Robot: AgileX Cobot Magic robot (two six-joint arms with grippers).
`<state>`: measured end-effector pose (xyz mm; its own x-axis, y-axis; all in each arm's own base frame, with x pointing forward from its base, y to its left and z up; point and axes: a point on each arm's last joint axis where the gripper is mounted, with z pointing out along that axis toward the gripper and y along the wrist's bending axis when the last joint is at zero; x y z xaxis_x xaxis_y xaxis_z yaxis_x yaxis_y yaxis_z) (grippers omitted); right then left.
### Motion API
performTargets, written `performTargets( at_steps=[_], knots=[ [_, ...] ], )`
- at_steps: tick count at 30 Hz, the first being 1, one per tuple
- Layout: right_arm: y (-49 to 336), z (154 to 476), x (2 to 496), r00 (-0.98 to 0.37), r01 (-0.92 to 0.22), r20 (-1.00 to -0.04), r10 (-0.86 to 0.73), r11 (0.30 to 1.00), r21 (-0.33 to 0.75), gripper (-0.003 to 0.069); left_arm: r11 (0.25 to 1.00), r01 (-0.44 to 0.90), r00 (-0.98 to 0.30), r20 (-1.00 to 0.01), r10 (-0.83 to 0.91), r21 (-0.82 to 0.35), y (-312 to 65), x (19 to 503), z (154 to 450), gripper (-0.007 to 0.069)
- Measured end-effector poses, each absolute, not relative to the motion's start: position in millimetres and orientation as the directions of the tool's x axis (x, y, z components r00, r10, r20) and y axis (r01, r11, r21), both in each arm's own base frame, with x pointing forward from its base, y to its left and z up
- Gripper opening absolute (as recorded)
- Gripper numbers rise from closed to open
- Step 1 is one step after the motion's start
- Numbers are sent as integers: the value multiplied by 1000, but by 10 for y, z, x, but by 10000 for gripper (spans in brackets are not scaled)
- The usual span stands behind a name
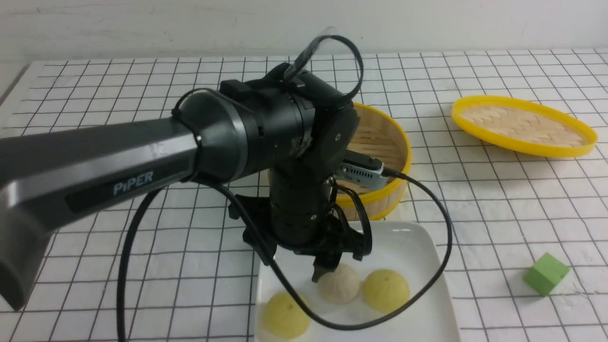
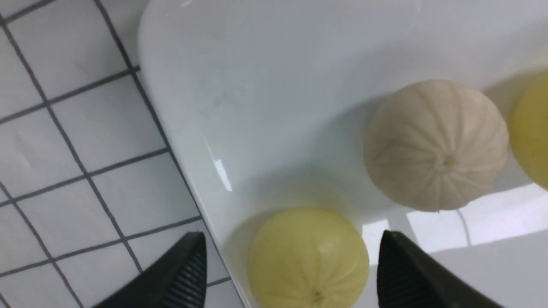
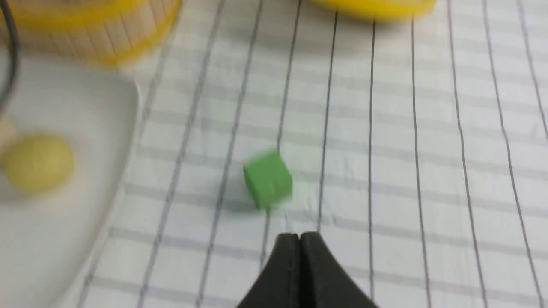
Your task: Put the steamed buns into the plate on the white-black tablecloth.
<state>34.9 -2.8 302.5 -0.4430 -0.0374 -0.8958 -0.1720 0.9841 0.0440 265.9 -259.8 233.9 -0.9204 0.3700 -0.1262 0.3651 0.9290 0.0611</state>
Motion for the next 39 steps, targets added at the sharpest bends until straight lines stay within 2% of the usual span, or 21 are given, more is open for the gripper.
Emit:
performTargets(
  at_steps=[1, 2, 5, 16, 23, 26, 29, 33, 39],
  knots=[
    [-16, 2950, 328, -302, -206, -953, 4, 976, 69, -15, 928, 368, -919, -124, 373, 63, -2604, 2651, 2341, 510],
    [-3, 2896, 336, -250, -223, -968, 15, 972, 72, -15, 928, 368, -919, -124, 373, 63, -2604, 2651, 2341, 501],
    [26, 2807, 366, -186, -246, -982, 26, 967, 72, -14, 928, 368, -920, -121, 373, 65, -2602, 2649, 2341, 466],
    [30, 2811, 375, -154, -250, -988, 27, 966, 65, -8, 928, 367, -920, -118, 373, 67, -2599, 2647, 2343, 267],
    [31, 2811, 375, -155, -250, -987, 30, 966, 69, -4, 923, 374, -916, -119, 383, 93, -2579, 2657, 2345, 89],
    [50, 2804, 370, -172, -264, -983, 65, 958, 110, -1, 918, 379, -909, -142, 393, 113, -2552, 2665, 2398, 17],
    [79, 2769, 367, -200, -282, -974, 109, 946, 164, 1, 920, 375, -905, -168, 390, 111, -2502, 2628, 2541, 2],
    [88, 2652, 397, -181, -262, -975, 127, 949, 172, 1, 923, 371, -896, -222, 384, 100, -2417, 2556, 2788, 2],
    [33, 2132, 475, -216, -78, -965, 152, 982, 172, 5, 929, 360, -859, -361, 364, 81, -2178, 2378, 3315, 2]
  ],
)
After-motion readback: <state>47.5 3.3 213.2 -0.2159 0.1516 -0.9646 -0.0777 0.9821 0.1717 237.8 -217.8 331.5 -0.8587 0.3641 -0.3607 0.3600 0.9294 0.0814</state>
